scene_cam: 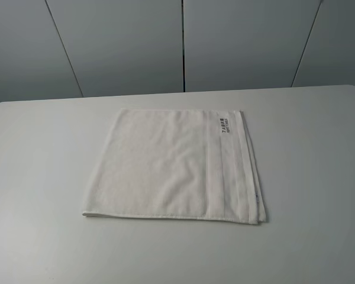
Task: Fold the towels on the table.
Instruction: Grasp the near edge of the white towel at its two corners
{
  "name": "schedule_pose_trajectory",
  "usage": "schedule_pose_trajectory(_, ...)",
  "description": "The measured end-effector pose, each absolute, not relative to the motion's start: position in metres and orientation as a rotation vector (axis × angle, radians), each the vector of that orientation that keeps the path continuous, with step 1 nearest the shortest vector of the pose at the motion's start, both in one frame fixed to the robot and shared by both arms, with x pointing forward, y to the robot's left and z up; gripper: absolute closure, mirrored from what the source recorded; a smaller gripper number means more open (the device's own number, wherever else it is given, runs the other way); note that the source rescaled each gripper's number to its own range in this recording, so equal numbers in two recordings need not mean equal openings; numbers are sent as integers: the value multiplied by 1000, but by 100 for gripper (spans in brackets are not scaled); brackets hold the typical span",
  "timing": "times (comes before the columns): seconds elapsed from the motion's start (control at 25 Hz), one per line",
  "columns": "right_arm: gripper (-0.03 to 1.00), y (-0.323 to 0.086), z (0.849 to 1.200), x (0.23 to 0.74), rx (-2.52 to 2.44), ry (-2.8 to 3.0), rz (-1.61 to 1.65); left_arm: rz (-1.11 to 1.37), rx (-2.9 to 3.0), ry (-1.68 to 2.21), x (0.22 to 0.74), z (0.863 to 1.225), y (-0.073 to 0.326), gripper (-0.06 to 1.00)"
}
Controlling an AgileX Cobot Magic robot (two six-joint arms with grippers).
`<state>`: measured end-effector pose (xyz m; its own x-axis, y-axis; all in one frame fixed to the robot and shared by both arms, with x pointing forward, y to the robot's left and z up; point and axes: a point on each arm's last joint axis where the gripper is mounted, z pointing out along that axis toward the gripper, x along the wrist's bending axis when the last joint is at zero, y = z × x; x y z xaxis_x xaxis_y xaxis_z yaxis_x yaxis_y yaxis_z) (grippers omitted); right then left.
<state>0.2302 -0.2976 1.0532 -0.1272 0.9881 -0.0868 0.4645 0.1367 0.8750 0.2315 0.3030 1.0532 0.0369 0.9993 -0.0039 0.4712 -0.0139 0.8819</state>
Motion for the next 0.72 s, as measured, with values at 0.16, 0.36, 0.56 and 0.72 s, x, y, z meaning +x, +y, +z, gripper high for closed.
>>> schedule_pose_trajectory(0.16, -3, -298, 1053, 230, 1416, 1696, 922, 912, 1582, 1528, 232, 1053, 303, -6)
schedule_pose_trajectory(0.36, -3, -298, 1053, 230, 1416, 1696, 922, 912, 1582, 1528, 232, 1053, 303, -6)
schedule_pose_trajectory(0.56, -3, -298, 1053, 230, 1416, 1696, 922, 913, 1584, 1526, 232, 1053, 303, -6)
schedule_pose_trajectory(0.72, -3, -298, 1053, 230, 1416, 1696, 922, 913, 1584, 1526, 232, 1053, 303, -6)
